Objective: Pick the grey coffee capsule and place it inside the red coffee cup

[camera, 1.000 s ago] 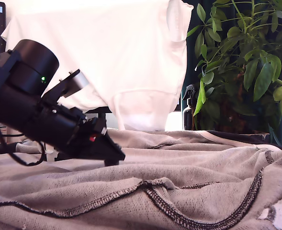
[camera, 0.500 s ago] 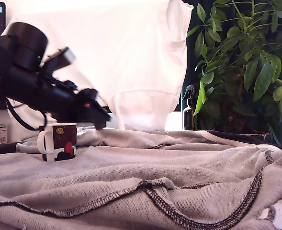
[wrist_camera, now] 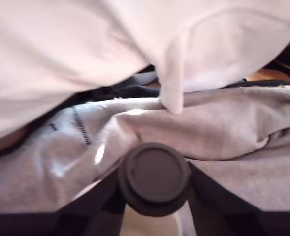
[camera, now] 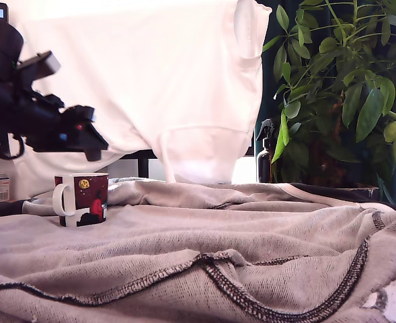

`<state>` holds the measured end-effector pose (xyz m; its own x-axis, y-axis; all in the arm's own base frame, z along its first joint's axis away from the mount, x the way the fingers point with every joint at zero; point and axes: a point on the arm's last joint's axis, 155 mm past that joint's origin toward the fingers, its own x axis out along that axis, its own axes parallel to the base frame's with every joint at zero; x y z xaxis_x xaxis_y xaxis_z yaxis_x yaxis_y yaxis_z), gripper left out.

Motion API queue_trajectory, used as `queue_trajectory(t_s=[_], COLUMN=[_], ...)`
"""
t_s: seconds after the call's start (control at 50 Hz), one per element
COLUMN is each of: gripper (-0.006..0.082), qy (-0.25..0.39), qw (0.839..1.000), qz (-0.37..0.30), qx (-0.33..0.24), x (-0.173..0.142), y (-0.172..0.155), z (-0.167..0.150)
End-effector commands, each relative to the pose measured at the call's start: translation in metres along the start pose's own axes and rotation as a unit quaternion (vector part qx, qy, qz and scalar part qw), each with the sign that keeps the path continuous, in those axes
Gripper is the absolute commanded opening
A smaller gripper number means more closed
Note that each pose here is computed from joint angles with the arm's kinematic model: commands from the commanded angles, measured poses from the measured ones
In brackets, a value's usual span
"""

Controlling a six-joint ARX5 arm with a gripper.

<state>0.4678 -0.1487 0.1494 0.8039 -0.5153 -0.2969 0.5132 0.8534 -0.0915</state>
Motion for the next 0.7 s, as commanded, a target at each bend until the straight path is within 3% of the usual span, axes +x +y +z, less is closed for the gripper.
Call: queue_trajectory(t_s=[0.0,0.18,0.22,0.32,0.38,0.56,0.62,0.68], gripper=[0.0269,0.0303,0.0364,0.0624,0.0685,0.0663,0.0574,0.0389], qy=[0.003,0.038,0.042,0.044,0.045,0.050,0.050,0.048], qw=[1.000,0.999,0.999,0.999,0.999,0.998,0.998,0.998], qz=[0.007,0.011,0.011,0.011,0.011,0.011,0.011,0.014], qx=[-0.006,-0.022,-0.024,-0.024,-0.025,-0.027,-0.027,-0.028], x=[-0.005,-0.007,-0.007,-0.007,-0.007,-0.009,-0.014,-0.022], y=[0.007,0.011,0.011,0.011,0.011,0.009,0.008,0.008], z=[0.001,-0.018,-0.020,-0.021,-0.021,-0.021,-0.016,-0.009])
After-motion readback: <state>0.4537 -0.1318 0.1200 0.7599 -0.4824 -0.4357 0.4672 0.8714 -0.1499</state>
